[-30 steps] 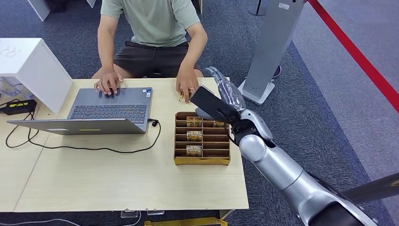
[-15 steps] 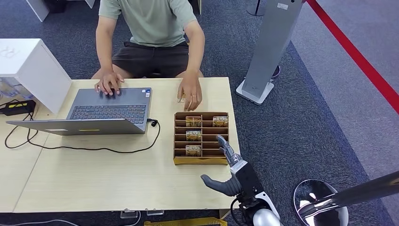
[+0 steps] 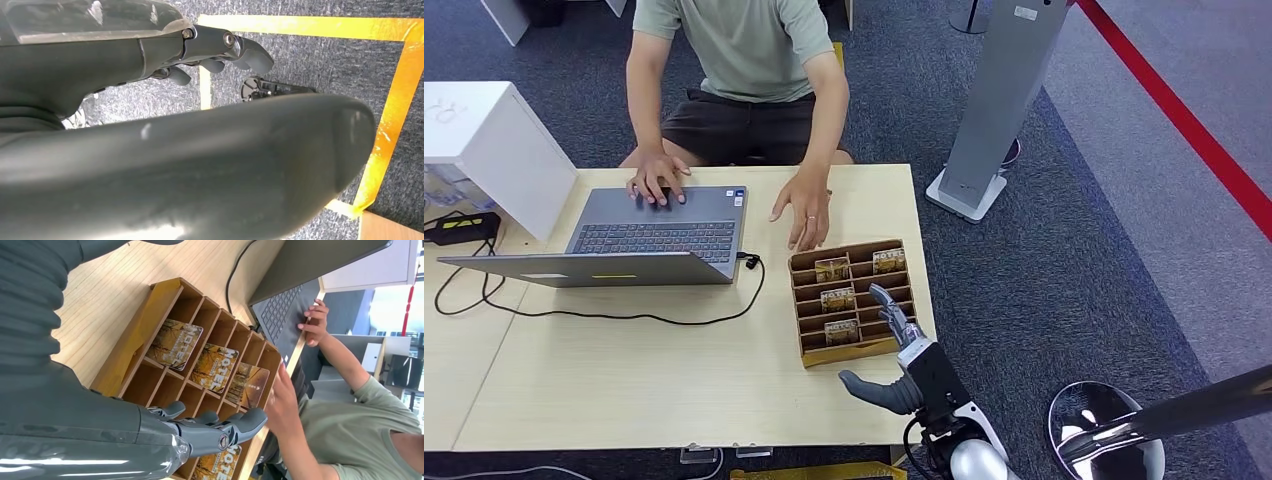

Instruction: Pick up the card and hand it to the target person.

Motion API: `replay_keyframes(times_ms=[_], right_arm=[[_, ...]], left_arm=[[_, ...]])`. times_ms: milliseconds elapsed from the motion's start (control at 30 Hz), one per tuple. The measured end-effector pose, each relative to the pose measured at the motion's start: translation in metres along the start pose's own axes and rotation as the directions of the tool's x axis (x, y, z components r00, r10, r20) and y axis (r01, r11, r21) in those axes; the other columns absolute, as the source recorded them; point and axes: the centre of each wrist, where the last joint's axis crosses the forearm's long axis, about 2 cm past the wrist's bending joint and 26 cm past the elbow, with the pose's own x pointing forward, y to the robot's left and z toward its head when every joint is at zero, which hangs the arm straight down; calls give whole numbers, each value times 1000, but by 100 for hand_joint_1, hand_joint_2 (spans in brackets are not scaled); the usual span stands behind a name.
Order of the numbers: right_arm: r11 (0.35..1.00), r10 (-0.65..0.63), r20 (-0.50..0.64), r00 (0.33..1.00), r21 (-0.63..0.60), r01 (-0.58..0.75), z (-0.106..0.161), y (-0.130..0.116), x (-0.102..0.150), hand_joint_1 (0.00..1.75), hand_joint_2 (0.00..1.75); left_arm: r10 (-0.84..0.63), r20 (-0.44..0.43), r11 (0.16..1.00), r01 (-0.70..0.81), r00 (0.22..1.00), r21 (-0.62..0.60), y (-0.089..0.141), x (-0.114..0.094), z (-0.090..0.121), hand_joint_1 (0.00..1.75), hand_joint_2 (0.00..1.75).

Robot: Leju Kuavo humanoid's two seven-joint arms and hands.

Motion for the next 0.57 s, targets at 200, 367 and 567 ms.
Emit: replay_keyframes(times_ms=[200, 367, 567], right_arm=[[1000, 4, 6, 1000, 1, -4, -1, 2, -2, 0, 175], [1000, 4, 7, 1000, 10, -4, -4, 3, -2, 0, 175], [1000, 11, 6, 1000, 10, -11, -4, 2, -3, 0, 175]], left_arm=[[3, -5, 1000, -3, 1000, 0, -2, -1, 0, 0, 0], [6, -7, 1000, -6, 1000, -4, -4, -2, 0, 0, 0], [5, -3, 1000, -5, 1000, -7, -6, -2, 0, 0, 0]])
